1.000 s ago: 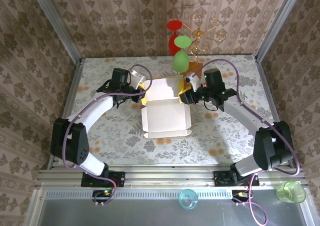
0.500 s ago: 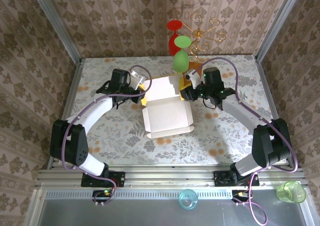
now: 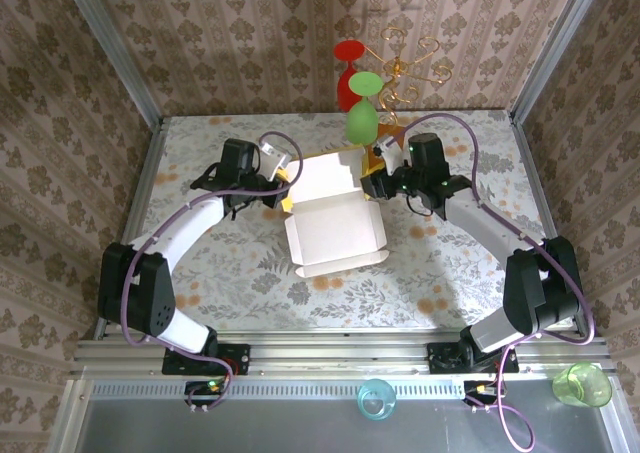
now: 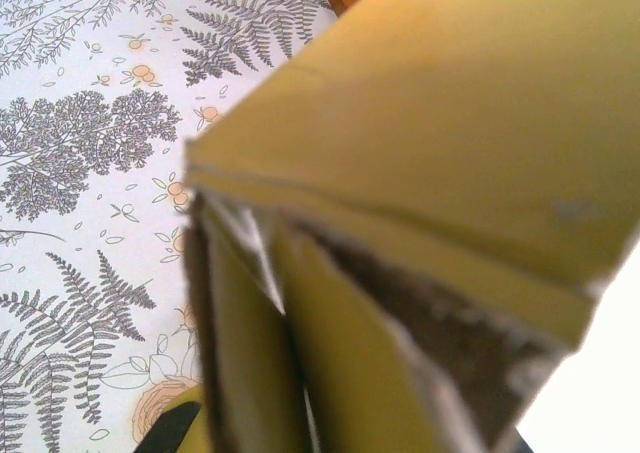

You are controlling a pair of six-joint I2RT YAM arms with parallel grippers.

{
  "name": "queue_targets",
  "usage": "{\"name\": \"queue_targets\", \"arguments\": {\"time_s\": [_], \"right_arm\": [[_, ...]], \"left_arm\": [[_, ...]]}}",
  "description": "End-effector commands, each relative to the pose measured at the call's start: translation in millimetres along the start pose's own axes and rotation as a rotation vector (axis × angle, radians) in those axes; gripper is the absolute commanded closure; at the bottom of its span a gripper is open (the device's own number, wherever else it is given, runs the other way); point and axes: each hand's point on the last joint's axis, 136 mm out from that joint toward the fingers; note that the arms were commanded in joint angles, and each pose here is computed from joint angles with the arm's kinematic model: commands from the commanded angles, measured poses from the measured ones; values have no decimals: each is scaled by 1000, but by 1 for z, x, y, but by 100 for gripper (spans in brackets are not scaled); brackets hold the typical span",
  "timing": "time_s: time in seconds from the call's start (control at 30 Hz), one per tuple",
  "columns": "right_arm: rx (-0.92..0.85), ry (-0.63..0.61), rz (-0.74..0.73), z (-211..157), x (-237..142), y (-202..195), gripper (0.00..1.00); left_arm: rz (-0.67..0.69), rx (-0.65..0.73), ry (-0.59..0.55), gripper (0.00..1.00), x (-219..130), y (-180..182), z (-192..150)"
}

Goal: Fold the paper box

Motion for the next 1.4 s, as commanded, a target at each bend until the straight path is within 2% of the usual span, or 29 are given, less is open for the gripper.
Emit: {"name": "queue_targets", "arguments": {"time_s": [0.0, 0.37, 0.6, 0.67, 0.83, 0.97, 1.2, 1.37], "right_arm": [[-12, -67, -34, 25, -7, -14, 60], [52, -155, 144, 42, -46, 19, 46], [160, -328, 17, 55, -104, -9, 41], [165, -333, -18, 52, -113, -14, 42], [179, -225, -82, -1, -97, -27, 57], [159, -179, -22, -20, -79, -24, 65], [96, -157, 114, -15, -56, -1, 66], [67, -123, 139, -22, -43, 11, 63]], "left_arm": [[-24, 27, -5, 100, -7, -11, -2], [-18, 8, 11, 100, -5, -6, 0], [-16, 10, 25, 100, -5, -3, -1], [-21, 13, 27, 100, -4, -3, -1], [-30, 18, 24, 100, -4, -3, 1], [-40, 22, 28, 100, -3, -4, 0], [-35, 30, 30, 100, -2, -2, 2], [-22, 43, 10, 100, 1, 1, 5]]}}
Point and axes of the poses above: each hand's point on the last joint's axis, 136 mm out from that joint toward the fingers, its own x axis out along the fingers, its own y axis along the line the jaws close on, z = x × y, and after that the axes turned 14 degrees about -x, right-handed
